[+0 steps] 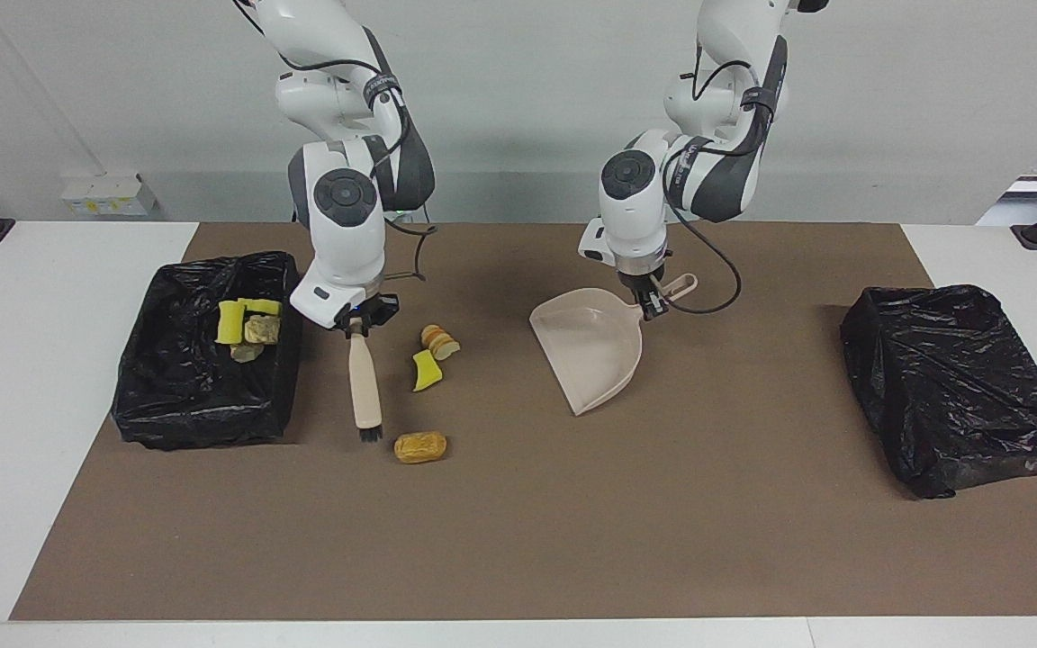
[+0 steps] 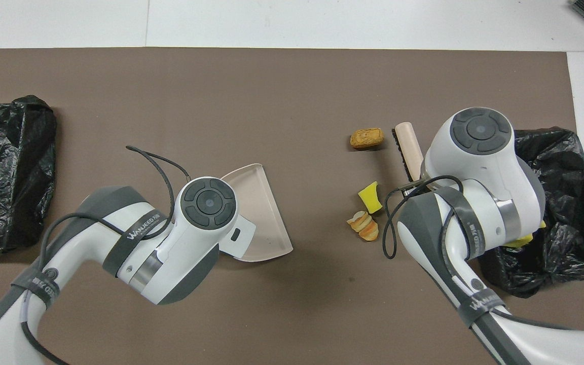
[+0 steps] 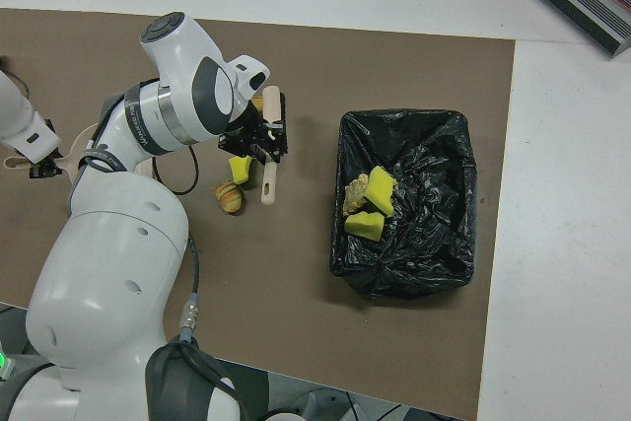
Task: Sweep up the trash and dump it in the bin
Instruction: 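Sweep the remaining sponge and crumbs toward the dustpan with the right gripper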
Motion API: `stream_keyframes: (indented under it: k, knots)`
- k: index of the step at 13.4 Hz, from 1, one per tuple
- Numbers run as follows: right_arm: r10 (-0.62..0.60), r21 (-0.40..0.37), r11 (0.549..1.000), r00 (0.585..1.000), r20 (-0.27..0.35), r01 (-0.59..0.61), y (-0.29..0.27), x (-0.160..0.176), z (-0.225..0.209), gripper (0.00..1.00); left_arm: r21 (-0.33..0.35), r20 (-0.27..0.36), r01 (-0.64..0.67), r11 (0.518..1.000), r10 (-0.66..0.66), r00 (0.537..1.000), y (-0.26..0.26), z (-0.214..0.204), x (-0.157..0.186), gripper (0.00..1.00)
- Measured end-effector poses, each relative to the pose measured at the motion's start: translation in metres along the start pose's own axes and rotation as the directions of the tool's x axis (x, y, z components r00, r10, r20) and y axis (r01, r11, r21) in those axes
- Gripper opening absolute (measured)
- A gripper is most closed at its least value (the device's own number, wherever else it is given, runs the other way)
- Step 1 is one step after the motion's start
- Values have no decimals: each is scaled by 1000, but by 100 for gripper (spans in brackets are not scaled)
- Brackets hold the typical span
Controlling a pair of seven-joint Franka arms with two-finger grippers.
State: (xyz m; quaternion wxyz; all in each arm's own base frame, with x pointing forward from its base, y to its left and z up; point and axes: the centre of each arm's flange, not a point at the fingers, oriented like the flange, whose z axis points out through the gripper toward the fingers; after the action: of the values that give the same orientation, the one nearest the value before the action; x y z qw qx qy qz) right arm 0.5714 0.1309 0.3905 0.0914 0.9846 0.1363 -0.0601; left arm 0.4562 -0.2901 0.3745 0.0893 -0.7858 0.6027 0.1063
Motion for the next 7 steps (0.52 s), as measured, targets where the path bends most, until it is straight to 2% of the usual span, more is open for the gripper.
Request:
stream_keyframes:
  k: [4, 7]
  knots:
    - [-172, -80, 983, 984, -47, 167, -13, 48, 16, 25, -1, 3, -1, 1000, 1, 1000, 2, 2, -1, 32]
    - [-298, -75, 953, 954, -46, 294, -49, 63, 23, 25, -1, 3, -1, 1000, 1, 1000, 2, 3, -1, 32]
